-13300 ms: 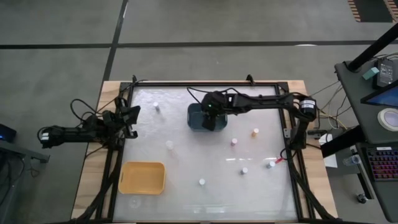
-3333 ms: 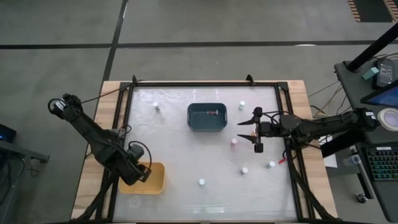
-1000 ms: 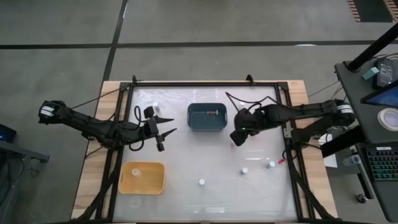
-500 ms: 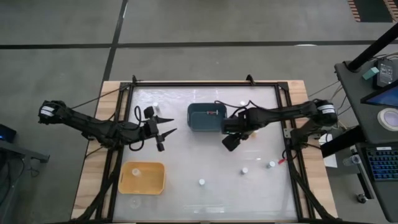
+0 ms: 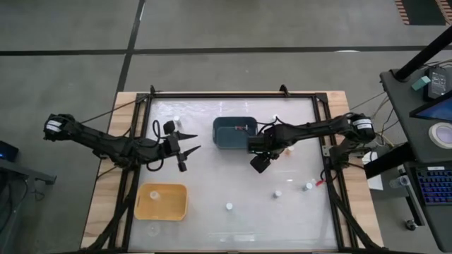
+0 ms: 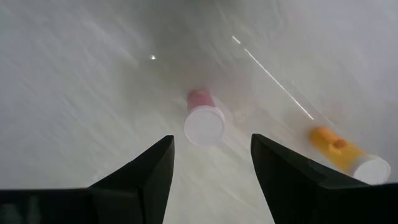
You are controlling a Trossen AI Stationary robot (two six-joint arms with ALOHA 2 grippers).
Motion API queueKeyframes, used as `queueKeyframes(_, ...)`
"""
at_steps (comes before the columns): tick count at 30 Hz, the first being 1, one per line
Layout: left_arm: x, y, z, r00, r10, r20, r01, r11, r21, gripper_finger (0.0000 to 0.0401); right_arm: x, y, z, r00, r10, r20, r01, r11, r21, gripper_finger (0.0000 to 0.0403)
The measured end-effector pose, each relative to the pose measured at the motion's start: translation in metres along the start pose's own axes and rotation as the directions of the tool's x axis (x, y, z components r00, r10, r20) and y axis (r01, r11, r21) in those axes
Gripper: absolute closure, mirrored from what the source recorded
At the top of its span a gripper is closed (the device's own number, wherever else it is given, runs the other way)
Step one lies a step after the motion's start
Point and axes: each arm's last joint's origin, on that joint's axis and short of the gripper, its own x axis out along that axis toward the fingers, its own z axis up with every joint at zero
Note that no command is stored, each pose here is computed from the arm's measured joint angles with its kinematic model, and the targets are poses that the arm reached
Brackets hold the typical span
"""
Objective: Pick and place medicine bottles into bin by pill shape (circle, oval)
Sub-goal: Put the pink capsule bottle into the blue bin
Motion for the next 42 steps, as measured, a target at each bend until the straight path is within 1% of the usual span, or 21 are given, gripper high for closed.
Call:
queueKeyframes(21,0.000,0.000,-0.001,1.000,0.000,-0.003,0.000,1.000,0.019,0.0228,0.034,0.010,0.009,0.998,-0.051,-0.047,0.048,0.997,-0.055,0.0197)
queueKeyframes(26,0.000,0.000,-0.001,1.000,0.000,-0.003,0.000,1.000,0.019,0.0228,0.035,0.011,0.010,0.998,-0.051,-0.048,0.049,0.997,-0.058,0.0201)
queueKeyframes(29,0.000,0.000,-0.001,1.000,0.000,-0.003,0.000,1.000,0.019,0.0228,0.034,0.010,0.010,0.998,-0.049,-0.046,0.047,0.997,-0.058,0.0214)
queueKeyframes(38,0.000,0.000,-0.001,1.000,-0.001,-0.003,0.001,1.000,0.019,0.0228,0.034,0.010,0.009,0.998,-0.048,-0.044,0.045,0.997,-0.057,0.0272)
queueKeyframes(42,0.000,0.000,-0.001,1.000,-0.001,-0.003,0.001,1.000,0.020,0.0228,0.034,0.010,0.009,0.998,-0.047,-0.044,0.045,0.997,-0.057,0.0289)
